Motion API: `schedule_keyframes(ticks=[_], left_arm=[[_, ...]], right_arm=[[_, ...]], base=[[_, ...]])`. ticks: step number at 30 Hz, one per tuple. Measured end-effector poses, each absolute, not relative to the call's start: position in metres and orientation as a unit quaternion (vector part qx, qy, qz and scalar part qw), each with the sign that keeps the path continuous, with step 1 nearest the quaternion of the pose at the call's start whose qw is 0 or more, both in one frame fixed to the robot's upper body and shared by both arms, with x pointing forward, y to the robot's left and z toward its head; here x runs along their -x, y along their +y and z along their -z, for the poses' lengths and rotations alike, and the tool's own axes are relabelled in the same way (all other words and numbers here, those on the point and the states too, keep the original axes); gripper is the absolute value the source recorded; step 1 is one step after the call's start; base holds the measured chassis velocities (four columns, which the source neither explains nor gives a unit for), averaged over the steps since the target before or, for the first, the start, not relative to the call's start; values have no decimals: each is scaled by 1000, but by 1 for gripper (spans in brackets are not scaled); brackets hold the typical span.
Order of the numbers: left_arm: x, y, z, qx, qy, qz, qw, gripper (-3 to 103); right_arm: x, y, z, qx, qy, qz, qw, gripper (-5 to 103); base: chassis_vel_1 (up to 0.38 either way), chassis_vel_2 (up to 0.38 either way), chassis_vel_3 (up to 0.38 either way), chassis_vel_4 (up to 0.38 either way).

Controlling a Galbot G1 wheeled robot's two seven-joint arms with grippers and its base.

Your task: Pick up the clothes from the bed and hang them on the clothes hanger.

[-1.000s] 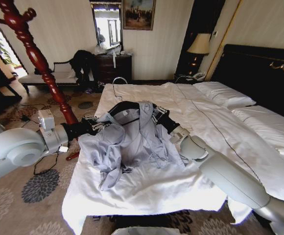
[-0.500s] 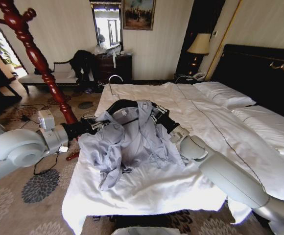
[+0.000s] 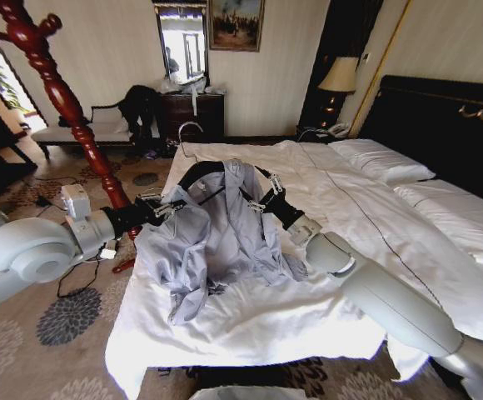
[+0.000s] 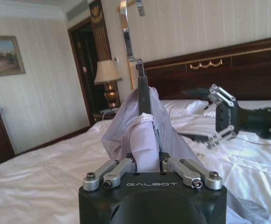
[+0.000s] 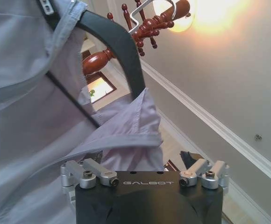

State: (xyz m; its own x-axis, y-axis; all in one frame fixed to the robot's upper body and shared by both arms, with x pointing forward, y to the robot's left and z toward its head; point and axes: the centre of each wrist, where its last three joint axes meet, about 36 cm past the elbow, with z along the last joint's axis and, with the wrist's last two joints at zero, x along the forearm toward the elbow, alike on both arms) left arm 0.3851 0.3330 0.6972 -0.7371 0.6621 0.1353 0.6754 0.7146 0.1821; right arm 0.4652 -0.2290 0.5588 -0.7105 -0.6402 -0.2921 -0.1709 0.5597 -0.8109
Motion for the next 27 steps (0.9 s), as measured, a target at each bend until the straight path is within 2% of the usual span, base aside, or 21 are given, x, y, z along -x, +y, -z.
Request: schedule_keyframes(ticks=[2, 4, 8, 13, 15, 18, 21, 27], left_arm=[[-385, 334, -698, 360, -926, 109, 27, 18], [-386, 334, -699, 358, -927, 108, 23, 18], [-384, 332, -698, 359, -927, 103, 20, 18], [-379, 328, -694, 359, -929, 93, 15, 18], [-377, 325, -692, 357, -930, 83, 8, 18], [-376, 325, -691, 353, -932, 76, 1, 18], [-373, 323, -689, 350, -935, 61, -15, 18], [-367, 319, -689, 343, -938, 41, -36, 18]], right_arm=[[-464, -230, -559, 244, 834, 400, 291, 93], [-460, -234, -560, 246, 834, 401, 289, 99], [-454, -241, -563, 246, 838, 397, 282, 100], [-437, -264, -563, 225, 867, 374, 240, 100], [-419, -281, -558, 217, 887, 354, 201, 100], [-407, -292, -560, 208, 900, 338, 181, 100], [-383, -307, -567, 177, 936, 272, 133, 100], [-363, -312, -557, 144, 960, 220, 101, 100]], base=[[0, 0, 0, 0], [0, 0, 0, 0], [0, 0, 0, 0], [0, 0, 0, 0], [0, 0, 0, 0], [0, 0, 0, 0], [0, 0, 0, 0], [0, 0, 0, 0]])
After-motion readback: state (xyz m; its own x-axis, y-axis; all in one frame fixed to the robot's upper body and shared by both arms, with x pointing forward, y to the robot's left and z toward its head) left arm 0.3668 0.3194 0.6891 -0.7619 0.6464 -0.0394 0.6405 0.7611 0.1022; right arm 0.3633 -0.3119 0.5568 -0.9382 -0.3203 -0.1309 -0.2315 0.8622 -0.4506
